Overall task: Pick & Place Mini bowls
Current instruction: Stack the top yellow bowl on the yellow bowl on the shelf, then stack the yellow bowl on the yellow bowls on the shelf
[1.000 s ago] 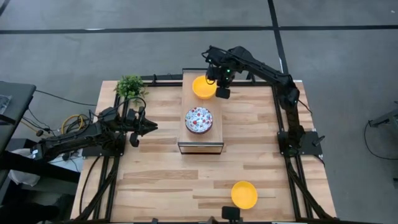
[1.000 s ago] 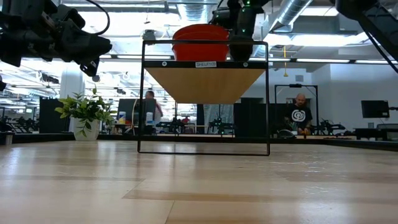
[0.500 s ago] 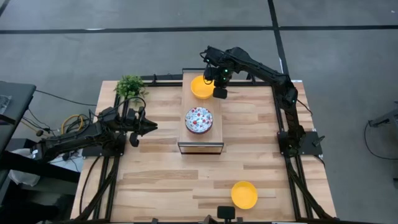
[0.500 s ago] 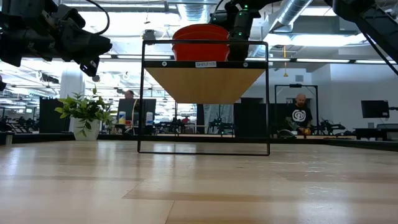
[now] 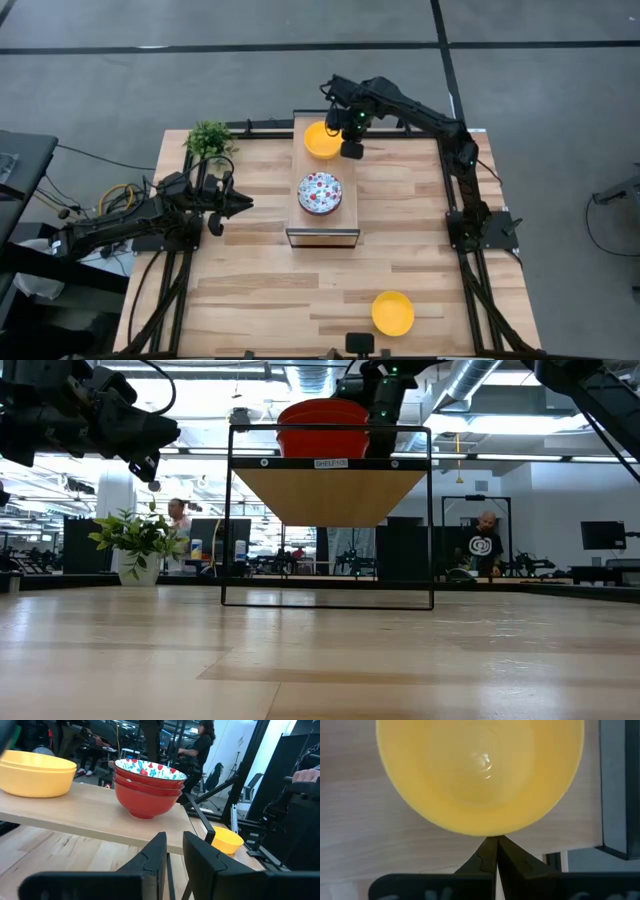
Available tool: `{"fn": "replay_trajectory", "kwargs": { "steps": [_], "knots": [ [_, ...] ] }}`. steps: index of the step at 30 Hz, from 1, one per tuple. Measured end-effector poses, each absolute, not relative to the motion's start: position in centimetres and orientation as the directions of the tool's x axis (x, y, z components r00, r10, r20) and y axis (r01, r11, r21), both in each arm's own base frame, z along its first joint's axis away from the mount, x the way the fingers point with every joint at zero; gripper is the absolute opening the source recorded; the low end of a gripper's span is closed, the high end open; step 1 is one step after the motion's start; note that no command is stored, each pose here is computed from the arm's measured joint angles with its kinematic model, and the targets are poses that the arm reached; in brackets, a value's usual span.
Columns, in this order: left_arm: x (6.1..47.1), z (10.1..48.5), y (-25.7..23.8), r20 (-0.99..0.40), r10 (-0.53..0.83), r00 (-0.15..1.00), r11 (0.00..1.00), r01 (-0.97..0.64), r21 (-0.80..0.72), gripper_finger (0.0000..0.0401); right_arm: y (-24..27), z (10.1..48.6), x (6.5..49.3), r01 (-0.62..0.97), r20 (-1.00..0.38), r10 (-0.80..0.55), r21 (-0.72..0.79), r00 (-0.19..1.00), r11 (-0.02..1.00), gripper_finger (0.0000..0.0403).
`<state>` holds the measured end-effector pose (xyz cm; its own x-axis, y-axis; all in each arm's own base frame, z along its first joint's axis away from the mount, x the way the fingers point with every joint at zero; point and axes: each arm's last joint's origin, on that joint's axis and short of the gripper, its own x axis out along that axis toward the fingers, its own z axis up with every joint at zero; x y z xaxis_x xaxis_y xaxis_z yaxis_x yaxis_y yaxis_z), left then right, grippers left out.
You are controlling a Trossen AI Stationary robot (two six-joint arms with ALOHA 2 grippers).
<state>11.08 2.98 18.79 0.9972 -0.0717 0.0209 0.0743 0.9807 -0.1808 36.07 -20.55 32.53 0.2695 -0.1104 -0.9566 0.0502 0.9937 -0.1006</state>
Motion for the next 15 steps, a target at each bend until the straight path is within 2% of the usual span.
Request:
{"fn": "replay_trajectory", "kwargs": {
  "steps": [3,9,15],
  "knots": [
    [11.1,18.8,3.0,0.021,-0.071,0.997,0.981,0.074,-0.181,0.0063,-20.4,32.5,36.0,0.048,-0.960,-0.118,-0.110,0.255,0.993,0.0000],
    [11.1,18.8,3.0,0.022,-0.071,0.997,0.979,0.074,-0.187,0.0063,-20.7,32.8,34.9,0.076,-0.975,-0.159,-0.149,0.153,0.986,0.0000],
    [11.1,18.8,3.0,0.022,-0.072,0.997,0.978,0.075,-0.194,0.0063,-20.0,35.3,33.8,0.156,-0.975,-0.153,-0.128,0.163,0.979,0.0001]
  ]
}}
